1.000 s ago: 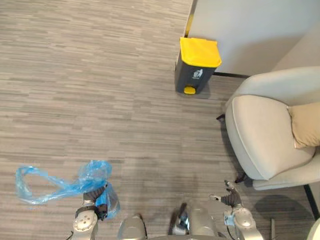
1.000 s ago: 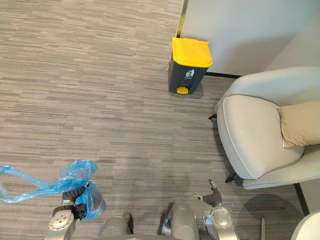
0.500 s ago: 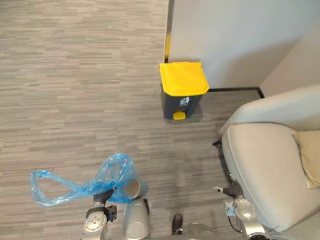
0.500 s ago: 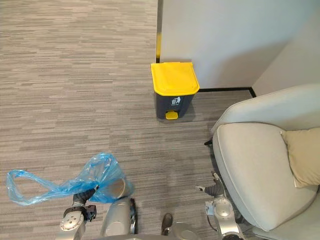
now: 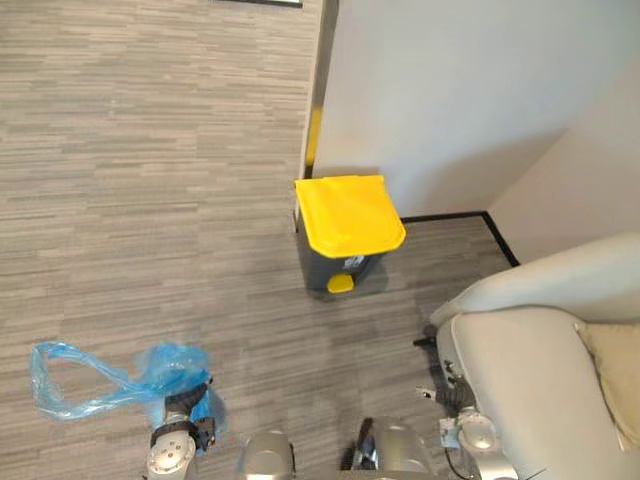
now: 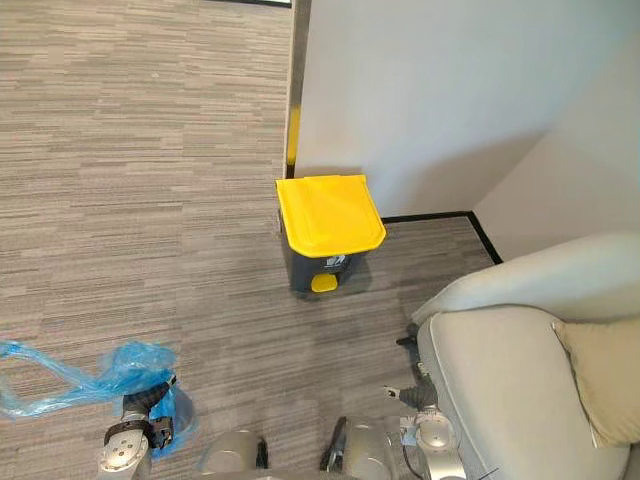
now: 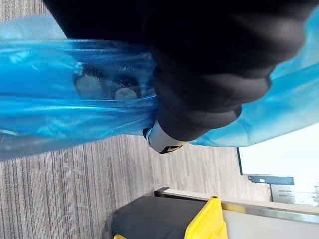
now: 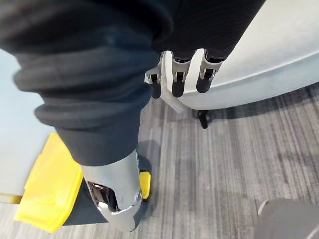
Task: Gather rubbish on tea table into small bin, then transfer packed bag to large trash can.
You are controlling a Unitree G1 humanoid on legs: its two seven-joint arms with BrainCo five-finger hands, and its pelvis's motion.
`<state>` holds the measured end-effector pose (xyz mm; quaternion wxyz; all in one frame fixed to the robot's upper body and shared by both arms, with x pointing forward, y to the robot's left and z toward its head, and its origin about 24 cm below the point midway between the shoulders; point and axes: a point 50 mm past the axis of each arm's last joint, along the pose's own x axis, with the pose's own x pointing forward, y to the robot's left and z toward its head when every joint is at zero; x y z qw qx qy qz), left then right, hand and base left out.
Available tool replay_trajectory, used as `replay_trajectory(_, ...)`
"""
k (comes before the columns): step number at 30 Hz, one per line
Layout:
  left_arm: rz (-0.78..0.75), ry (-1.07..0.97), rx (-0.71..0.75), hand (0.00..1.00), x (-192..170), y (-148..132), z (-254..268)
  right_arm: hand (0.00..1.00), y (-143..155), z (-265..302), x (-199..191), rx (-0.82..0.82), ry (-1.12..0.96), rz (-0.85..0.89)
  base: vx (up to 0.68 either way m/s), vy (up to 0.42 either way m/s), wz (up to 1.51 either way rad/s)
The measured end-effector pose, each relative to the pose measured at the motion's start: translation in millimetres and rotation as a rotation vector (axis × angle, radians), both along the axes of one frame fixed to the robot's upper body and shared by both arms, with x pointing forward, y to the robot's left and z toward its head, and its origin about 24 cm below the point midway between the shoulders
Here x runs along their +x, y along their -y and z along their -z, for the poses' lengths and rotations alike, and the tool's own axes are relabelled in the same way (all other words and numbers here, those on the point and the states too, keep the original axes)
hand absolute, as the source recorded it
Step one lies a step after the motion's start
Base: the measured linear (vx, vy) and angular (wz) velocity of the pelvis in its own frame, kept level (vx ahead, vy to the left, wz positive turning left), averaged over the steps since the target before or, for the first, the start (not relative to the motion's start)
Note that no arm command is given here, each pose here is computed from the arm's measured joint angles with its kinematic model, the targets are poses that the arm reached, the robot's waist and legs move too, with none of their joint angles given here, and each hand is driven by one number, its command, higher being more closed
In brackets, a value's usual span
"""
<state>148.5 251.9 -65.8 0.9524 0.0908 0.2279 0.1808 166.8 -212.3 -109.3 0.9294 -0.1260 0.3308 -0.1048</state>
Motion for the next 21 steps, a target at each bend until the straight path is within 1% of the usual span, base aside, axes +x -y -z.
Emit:
replay_trajectory(5, -0.006, -0.009, 0.007, 1.0, 4, -4, 2, 0.0, 6, 1, -5, -0.014, -0.015, 0.011, 0.61, -0.157, 0.63)
replay_trajectory(6, -0.009, -0.004, -0.02, 1.0, 10, 3, 4, 0.0, 11, -1, -3, -0.028, -0.008, 0.011, 0.58, -0.224, 0.51)
replay_trajectory(8, -0.026, 0.0, -0.044, 1.0, 9, 8, 6, 0.0, 9, -12, 10, -0.031, 0.054, -0.003, 0.53, -0.207, 0.02)
replay_trajectory(9, -0.018, -0.005, -0.051, 1.0, 10, 10, 8, 0.0, 6, -17, 18, -0.02, 0.089, 0.001, 0.48, -0.122, -0.17)
replay_trajectory(11, 0.011, 0.003, -0.059, 1.0, 16, 16, 7, 0.0, 7, -18, 21, 0.0, 0.109, 0.035, 0.52, -0.04, -0.08)
replay_trajectory(15, 0.033, 0.013, -0.067, 1.0, 20, 22, 6, 0.0, 20, -19, 19, -0.011, 0.115, 0.104, 0.31, 0.145, -0.35)
replay_trajectory(17, 0.034, 0.019, -0.063, 1.0, 25, 21, 5, 0.0, 16, -12, 12, 0.005, 0.078, 0.113, 0.2, 0.232, -0.32)
replay_trajectory(19, 0.046, 0.038, -0.06, 1.0, 31, 22, 2, 0.0, 16, -4, -4, 0.011, 0.033, 0.126, 0.12, 0.181, 0.02)
replay_trajectory(21, 0.038, 0.042, -0.049, 1.0, 30, 18, 0, 0.0, 15, -3, -6, 0.012, 0.027, 0.127, 0.07, 0.117, -0.3)
